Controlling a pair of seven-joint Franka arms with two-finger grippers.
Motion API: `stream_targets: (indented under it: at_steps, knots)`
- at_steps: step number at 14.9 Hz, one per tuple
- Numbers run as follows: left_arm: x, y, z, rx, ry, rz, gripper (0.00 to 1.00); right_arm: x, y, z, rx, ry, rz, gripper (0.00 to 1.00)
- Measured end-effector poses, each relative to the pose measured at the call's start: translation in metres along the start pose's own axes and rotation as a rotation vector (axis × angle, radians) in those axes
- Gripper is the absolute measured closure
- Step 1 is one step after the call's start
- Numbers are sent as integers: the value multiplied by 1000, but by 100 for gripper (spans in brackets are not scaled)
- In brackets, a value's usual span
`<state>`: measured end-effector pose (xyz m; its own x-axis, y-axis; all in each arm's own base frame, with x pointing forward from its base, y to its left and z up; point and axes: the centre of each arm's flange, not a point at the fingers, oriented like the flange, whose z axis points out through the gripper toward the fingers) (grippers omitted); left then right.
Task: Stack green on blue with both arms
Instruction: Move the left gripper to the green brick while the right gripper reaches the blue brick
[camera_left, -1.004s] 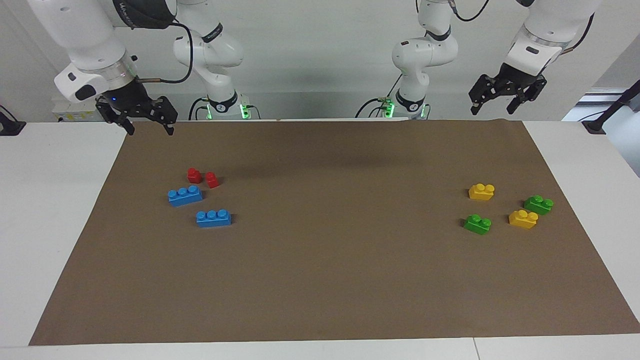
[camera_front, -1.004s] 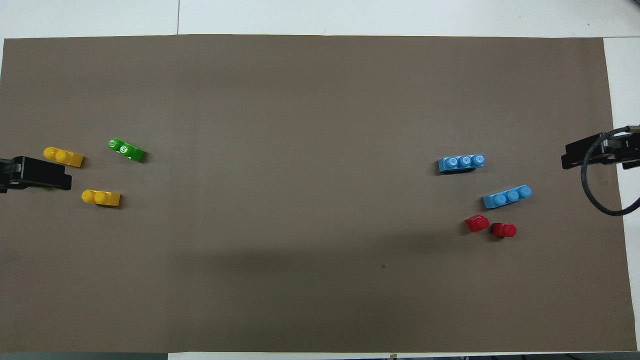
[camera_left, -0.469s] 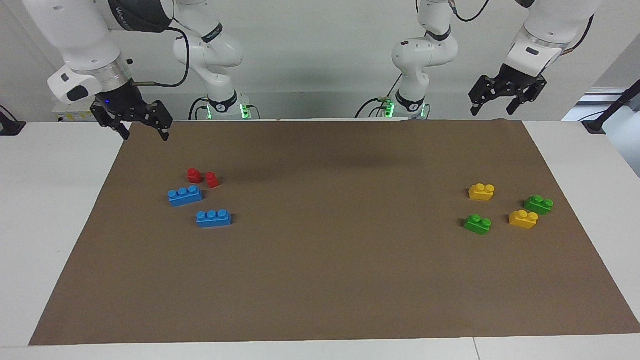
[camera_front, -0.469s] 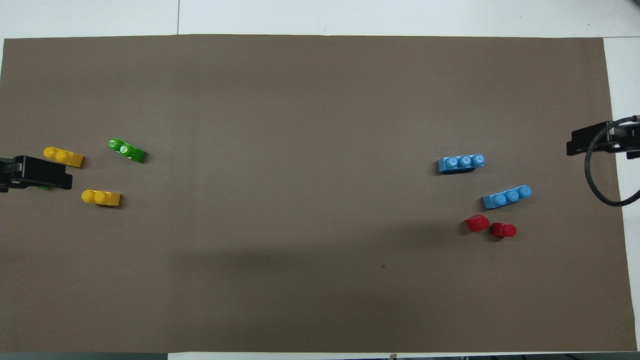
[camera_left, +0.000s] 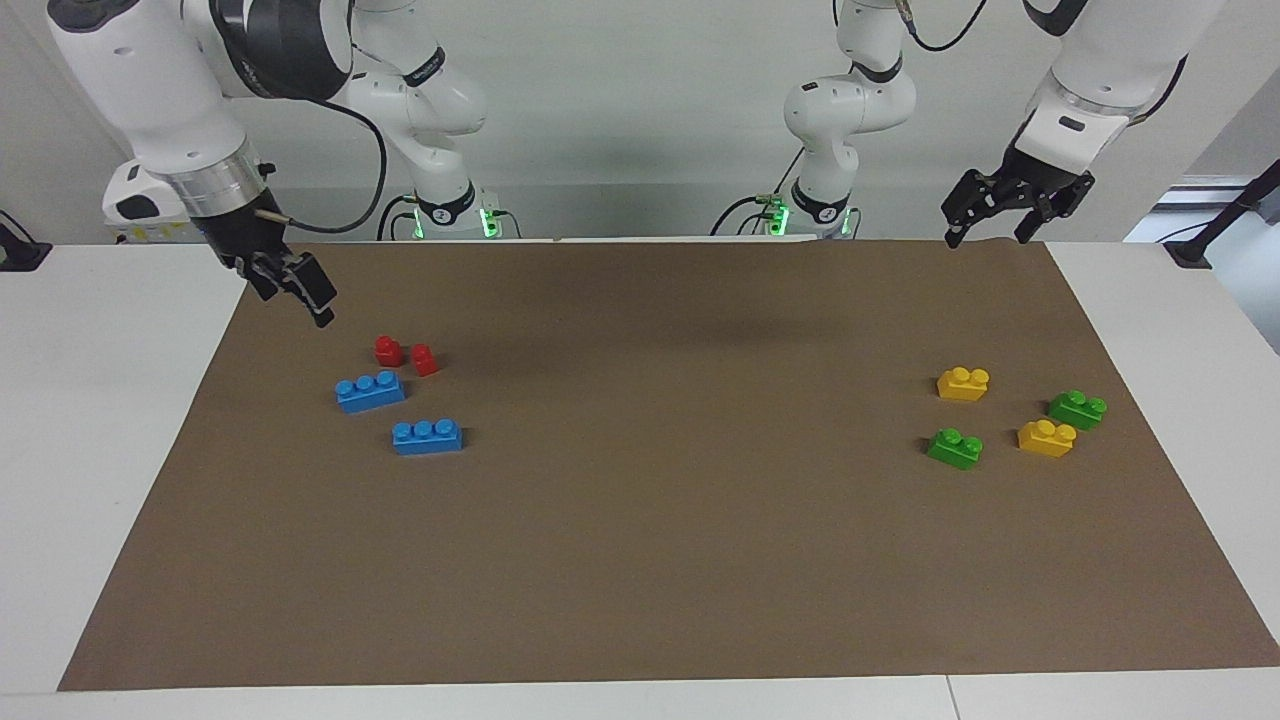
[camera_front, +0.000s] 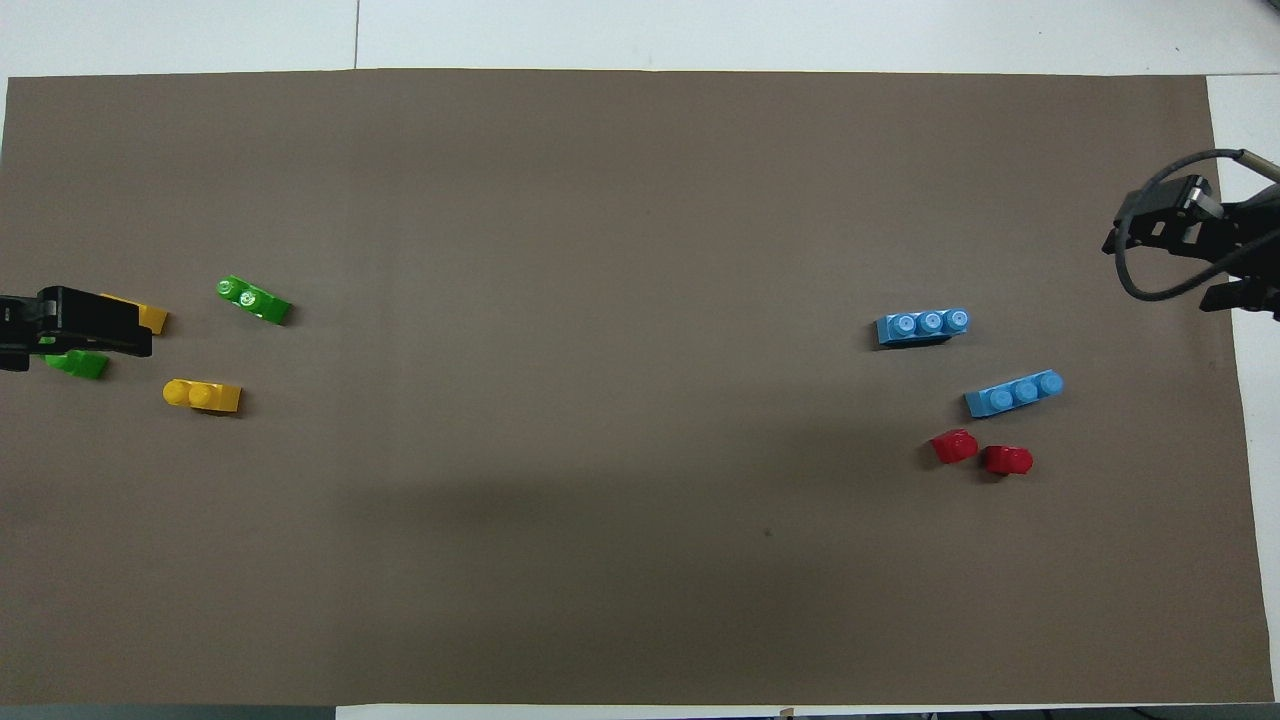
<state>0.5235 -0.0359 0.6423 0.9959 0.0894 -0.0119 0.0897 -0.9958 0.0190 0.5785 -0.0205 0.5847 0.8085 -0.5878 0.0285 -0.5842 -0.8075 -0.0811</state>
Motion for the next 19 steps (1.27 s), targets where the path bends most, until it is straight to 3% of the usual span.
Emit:
stream_targets:
  at_steps: [3,9,14,19]
  knots:
    - [10,2,15,-7,21,-132,0,18,-9,36,20,-18,140,0]
    - [34,1,61,-26,42,-418,0,41,-23,108,51,-122,523,0]
    - [56,-7,100,-43,47,-596,0,41,-24,156,83,-187,621,0]
    - [86,-25,149,-59,47,-669,0,37,-10,180,76,-262,682,0]
